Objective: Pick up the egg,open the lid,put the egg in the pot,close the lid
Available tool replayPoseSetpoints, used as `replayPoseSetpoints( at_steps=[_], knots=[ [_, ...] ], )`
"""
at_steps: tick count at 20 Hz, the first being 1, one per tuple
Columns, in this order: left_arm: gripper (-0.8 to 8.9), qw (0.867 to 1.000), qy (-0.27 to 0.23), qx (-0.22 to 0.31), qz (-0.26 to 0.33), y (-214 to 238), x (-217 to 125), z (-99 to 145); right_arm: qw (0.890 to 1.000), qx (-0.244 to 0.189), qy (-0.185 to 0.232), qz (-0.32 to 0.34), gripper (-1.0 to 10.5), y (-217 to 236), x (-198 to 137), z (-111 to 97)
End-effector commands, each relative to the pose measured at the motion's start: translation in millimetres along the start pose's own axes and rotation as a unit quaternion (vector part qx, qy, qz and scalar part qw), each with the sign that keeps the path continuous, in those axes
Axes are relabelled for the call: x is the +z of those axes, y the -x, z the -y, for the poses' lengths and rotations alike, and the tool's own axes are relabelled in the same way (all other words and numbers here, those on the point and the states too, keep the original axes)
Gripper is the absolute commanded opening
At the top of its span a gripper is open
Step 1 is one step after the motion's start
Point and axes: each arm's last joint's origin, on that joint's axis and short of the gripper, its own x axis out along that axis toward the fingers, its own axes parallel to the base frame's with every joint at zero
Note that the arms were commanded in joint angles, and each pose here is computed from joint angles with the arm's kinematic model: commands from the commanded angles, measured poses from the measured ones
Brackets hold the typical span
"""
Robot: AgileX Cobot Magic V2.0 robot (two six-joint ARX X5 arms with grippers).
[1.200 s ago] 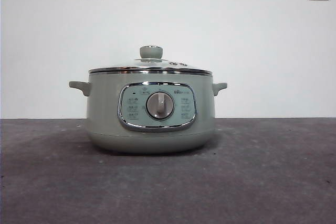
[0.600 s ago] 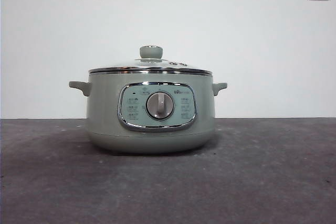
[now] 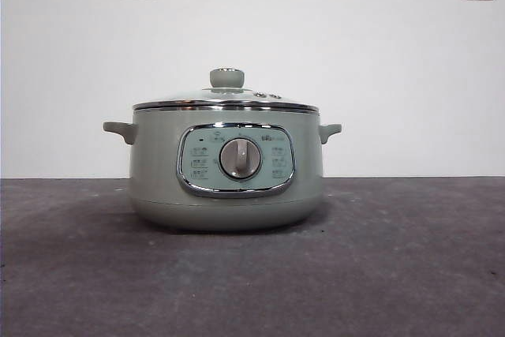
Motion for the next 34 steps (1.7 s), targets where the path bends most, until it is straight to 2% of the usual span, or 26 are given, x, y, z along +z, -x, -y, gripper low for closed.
replayPoseSetpoints(
  at_steps=[1, 6, 8, 10, 14, 16, 18, 20, 21, 23, 25, 30, 34],
  knots=[
    [-0.03, 1.000, -0.001, 0.000, 0.000, -0.8, -0.1, 0.2, 1.000, -0.002, -0.005, -0.003, 0.0, -2.2, -0.7, 0.1],
    [-0.04, 1.000, 0.000, 0.000, -0.004, -3.7, 1.4, -0.5, 1.000, -0.002, -0.005, -0.003, 0.0, -2.2, -0.8, 0.1],
    [-0.03, 0.999, -0.039, 0.014, -0.008, -6.4, 2.9, -1.9, 1.000, -0.002, -0.005, -0.004, 0.0, -2.2, -1.0, 0.1],
    [-0.03, 0.999, -0.038, 0.035, -0.003, -6.5, 4.2, -4.1, 1.000, -0.002, -0.005, -0.004, 0.0, -2.2, -1.0, 0.1],
    [-0.03, 0.990, -0.099, 0.060, 0.080, 2.7, 15.5, -5.8, 1.000, -0.002, -0.005, -0.004, 0.0, -2.2, -1.0, 0.1],
    [-0.03, 0.975, -0.132, 0.097, 0.147, 18.2, 19.1, -10.5, 1.000, -0.002, -0.005, -0.004, 0.0, -2.2, -1.0, 0.1],
    [-0.03, 0.955, -0.167, 0.119, 0.214, 30.8, 14.5, -16.8, 1.000, -0.002, -0.005, -0.004, 0.0, -2.2, -1.0, 0.1],
    [-0.03, 0.935, -0.184, 0.134, 0.270, 33.0, -4.4, -22.6, 1.000, -0.003, -0.005, -0.004, 0.0, -2.2, -1.0, 0.1],
    [-0.03, 0.927, -0.184, 0.158, 0.287, 29.2, -18.8, -26.4, 1.000, -0.002, -0.005, -0.004, 0.0, -2.2, -1.0, 0.1],
    [-0.03, 0.909, -0.172, 0.224, 0.306, 14.2, -52.4, -36.1, 1.000, -0.002, -0.005, -0.004, 0.0, -2.2, -1.0, 0.1],
    [-0.04, 0.898, -0.157, 0.262, 0.317, -9.6, -86.8, -47.3, 1.000, -0.002, -0.005, -0.004, 0.0, -2.2, -1.0, 0.1],
    [-0.03, 0.902, -0.101, 0.282, 0.312, -75.4, -170.8, -71.3, 1.000, -0.002, -0.005, -0.004, 0.0, -2.2, -1.0, 0.1],
    [-0.03, 0.907, -0.035, 0.274, 0.317, -118.8, -220.1, -86.9, 1.000, -0.003, -0.005, -0.004, 0.0, -2.2, -1.0, 0.1]
  ],
)
